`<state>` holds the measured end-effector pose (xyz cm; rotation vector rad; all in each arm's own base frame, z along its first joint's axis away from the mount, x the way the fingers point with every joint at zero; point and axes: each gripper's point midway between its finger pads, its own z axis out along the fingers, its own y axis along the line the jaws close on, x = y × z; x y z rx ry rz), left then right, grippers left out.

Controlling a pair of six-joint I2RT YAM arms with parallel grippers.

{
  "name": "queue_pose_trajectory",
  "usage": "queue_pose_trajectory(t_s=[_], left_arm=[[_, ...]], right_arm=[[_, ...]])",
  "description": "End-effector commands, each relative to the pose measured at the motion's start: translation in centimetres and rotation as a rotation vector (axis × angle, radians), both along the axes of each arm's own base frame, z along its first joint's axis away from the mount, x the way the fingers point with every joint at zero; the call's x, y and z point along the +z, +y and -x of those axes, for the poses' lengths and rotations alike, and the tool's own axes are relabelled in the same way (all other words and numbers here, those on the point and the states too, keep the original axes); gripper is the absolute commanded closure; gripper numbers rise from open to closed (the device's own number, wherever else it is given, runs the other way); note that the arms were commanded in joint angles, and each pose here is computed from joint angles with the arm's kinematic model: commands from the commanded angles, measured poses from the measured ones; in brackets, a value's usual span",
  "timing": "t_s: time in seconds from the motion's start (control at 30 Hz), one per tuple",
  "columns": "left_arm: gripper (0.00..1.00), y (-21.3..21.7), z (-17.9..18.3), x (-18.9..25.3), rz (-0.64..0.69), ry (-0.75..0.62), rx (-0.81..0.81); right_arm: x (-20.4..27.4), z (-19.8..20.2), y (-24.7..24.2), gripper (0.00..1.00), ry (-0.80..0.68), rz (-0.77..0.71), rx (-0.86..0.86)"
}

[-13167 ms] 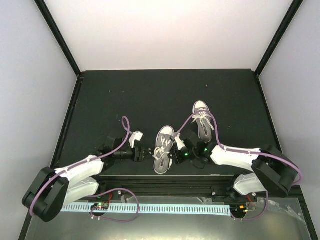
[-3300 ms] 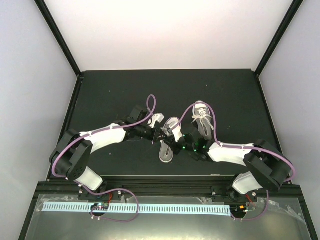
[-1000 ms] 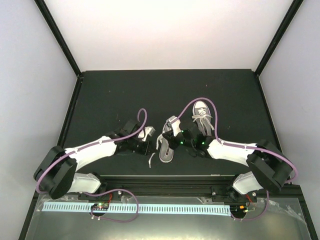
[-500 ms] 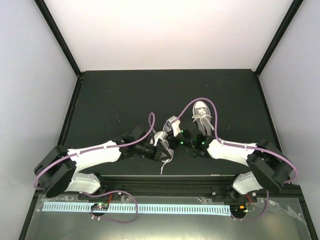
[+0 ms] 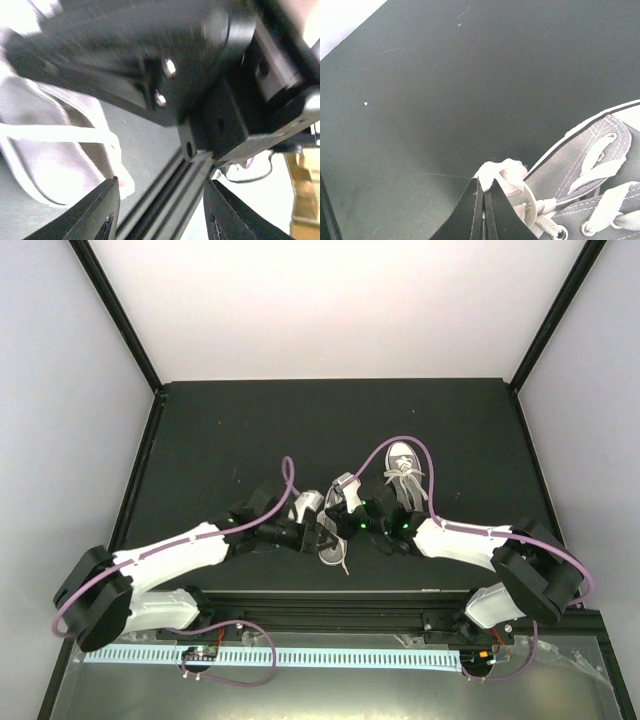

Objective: Tie the shoes
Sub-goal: Wrap the shoelace around the shoelace.

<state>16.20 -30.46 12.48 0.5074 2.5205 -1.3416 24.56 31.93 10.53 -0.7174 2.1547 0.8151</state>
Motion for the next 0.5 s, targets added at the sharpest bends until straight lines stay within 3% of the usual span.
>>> queue_pose_trajectory(t_s=[0.0, 0.2, 0.47], left_arm=[[0.51, 3.5, -2.6, 1.1, -0.048, -0.107, 0.095], [0.51, 5.7, -6.6, 2.0, -0.026, -0.152, 0.221], [0.58, 2.6, -10.0, 2.4, 0.098, -0.070, 0.184]], right_arm=[[1.3, -0.3, 0.5, 0.98, -0.026, -0.037, 0.002], [1.2, 0.1, 0.3, 0.98, -0.033, -0.041, 0.013], [1.1, 0.7, 0.5, 0.98, -0.039, -0.049, 0.054]])
